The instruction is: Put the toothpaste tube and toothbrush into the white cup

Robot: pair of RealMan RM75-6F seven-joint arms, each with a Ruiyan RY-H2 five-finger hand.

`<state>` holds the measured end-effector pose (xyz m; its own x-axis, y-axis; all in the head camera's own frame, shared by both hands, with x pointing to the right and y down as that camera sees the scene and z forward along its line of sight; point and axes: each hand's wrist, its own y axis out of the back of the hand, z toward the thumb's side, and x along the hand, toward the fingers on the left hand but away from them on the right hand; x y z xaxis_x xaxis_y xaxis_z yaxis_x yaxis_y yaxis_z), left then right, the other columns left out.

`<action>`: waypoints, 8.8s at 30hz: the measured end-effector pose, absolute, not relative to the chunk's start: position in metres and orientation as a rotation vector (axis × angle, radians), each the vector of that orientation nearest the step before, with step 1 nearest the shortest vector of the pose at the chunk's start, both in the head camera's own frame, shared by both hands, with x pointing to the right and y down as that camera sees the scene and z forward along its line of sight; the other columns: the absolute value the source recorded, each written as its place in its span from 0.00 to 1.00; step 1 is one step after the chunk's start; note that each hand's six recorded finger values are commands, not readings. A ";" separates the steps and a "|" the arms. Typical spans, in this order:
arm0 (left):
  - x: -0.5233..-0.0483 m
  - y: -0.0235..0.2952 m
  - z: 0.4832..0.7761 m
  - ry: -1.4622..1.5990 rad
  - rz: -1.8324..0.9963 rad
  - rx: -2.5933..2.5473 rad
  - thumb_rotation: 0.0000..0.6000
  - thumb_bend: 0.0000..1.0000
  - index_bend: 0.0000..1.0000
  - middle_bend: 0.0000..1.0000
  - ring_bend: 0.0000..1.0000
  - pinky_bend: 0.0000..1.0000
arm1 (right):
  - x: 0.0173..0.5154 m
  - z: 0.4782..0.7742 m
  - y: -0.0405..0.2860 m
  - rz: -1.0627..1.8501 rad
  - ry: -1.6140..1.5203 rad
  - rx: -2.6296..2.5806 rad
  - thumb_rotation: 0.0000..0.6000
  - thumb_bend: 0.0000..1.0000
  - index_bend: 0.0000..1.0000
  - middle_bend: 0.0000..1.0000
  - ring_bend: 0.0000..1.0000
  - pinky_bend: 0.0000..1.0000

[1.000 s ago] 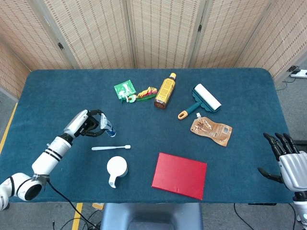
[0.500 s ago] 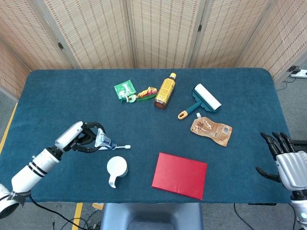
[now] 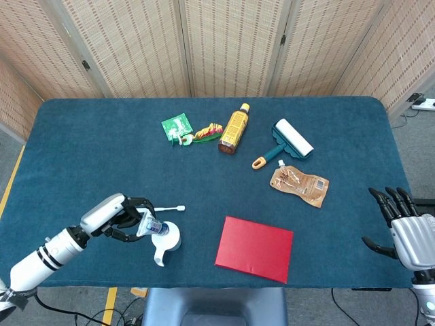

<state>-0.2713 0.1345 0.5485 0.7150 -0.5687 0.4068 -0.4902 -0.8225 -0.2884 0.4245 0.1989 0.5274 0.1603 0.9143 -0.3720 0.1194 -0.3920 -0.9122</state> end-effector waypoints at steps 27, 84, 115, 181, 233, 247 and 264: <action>-0.260 0.164 0.602 0.729 -0.899 -2.708 1.00 0.38 0.68 1.00 0.98 1.00 | 0.428 0.528 0.201 1.314 -1.012 -1.667 1.00 0.05 0.01 0.18 0.09 0.08; -0.336 0.084 0.570 1.106 -0.948 -2.380 1.00 0.38 0.31 0.98 0.90 1.00 | 0.431 0.522 0.201 1.299 -1.035 -1.653 1.00 0.05 0.01 0.18 0.09 0.08; -0.279 0.115 0.691 0.593 -1.211 -2.169 1.00 0.38 0.47 0.99 0.91 1.00 | 0.433 0.529 0.201 1.326 -1.026 -1.660 1.00 0.05 0.01 0.18 0.09 0.08; -0.243 0.145 0.737 0.315 -1.426 -2.117 1.00 0.38 0.47 1.00 0.94 1.00 | 0.441 0.536 0.201 1.353 -1.030 -1.666 1.00 0.05 0.01 0.18 0.10 0.08; -0.240 0.147 0.749 0.309 -1.421 -2.067 1.00 0.38 0.60 1.00 0.94 1.00 | 0.446 0.535 0.203 1.360 -1.045 -1.660 1.00 0.05 0.01 0.18 0.10 0.08; -0.251 0.132 0.737 0.417 -1.412 -2.082 1.00 0.40 0.63 1.00 0.95 1.00 | 0.445 0.533 0.202 1.348 -1.048 -1.660 1.00 0.05 0.01 0.18 0.10 0.08; -0.300 0.089 0.686 0.802 -1.381 -2.171 1.00 0.41 0.65 1.00 0.95 1.00 | 0.439 0.532 0.199 1.327 -1.038 -1.667 1.00 0.05 0.01 0.18 0.10 0.08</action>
<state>-0.2996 0.0890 0.6858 0.3320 -0.6771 0.6568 -0.2342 -0.7336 -0.6379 0.4392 0.1995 0.5324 0.1325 0.9193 -0.3707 0.1385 -0.3875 -0.9114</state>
